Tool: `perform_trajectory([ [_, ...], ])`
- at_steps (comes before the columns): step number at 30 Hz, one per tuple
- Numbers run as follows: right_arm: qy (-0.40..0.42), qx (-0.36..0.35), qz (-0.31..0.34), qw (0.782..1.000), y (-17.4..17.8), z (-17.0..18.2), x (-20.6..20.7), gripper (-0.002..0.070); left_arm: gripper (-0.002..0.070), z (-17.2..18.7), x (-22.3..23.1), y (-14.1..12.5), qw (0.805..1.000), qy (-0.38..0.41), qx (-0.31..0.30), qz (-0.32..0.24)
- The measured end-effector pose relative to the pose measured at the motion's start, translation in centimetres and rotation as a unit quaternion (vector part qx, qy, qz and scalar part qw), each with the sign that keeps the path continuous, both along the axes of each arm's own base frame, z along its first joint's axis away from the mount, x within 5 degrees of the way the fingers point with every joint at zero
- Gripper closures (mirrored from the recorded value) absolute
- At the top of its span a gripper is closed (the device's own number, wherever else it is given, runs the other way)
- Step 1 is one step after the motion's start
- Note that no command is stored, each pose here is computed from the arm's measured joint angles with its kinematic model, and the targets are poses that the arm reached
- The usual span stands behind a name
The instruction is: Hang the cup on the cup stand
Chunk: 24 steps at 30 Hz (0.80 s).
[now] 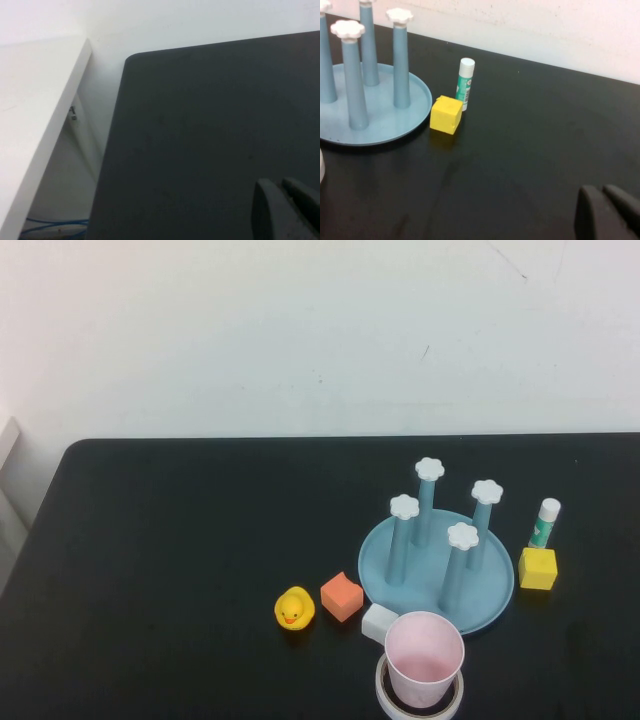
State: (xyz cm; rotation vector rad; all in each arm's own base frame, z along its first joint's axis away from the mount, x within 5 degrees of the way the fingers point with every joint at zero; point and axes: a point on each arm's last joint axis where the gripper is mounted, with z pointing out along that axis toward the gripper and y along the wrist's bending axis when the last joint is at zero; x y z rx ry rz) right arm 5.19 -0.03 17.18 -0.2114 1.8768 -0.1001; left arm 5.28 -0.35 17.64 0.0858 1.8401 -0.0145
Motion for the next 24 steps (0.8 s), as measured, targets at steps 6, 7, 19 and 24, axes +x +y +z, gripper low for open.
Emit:
perform_trajectory([
  [6,0.000,0.000,0.000,1.000,0.0,0.0,0.0,0.0678,0.0676,0.0,0.0,-0.1,1.000,0.000,-0.001,-0.013],
  [7,0.000,0.000,0.000,1.000,0.0,0.0,0.0,0.0678,0.0676,0.0,0.0,-0.1,1.000,0.000,-0.001,-0.013],
  [19,0.009,0.154,0.006,0.988,1.0,0.1,-0.1,0.0678,0.0676,0.4,0.1,-0.3,0.998,-0.019,-0.053,-0.006],
  [24,0.033,0.426,0.002,0.904,2.3,0.6,-0.2,0.0678,0.0676,1.7,0.2,-0.9,0.911,-0.042,-0.410,0.022],
])
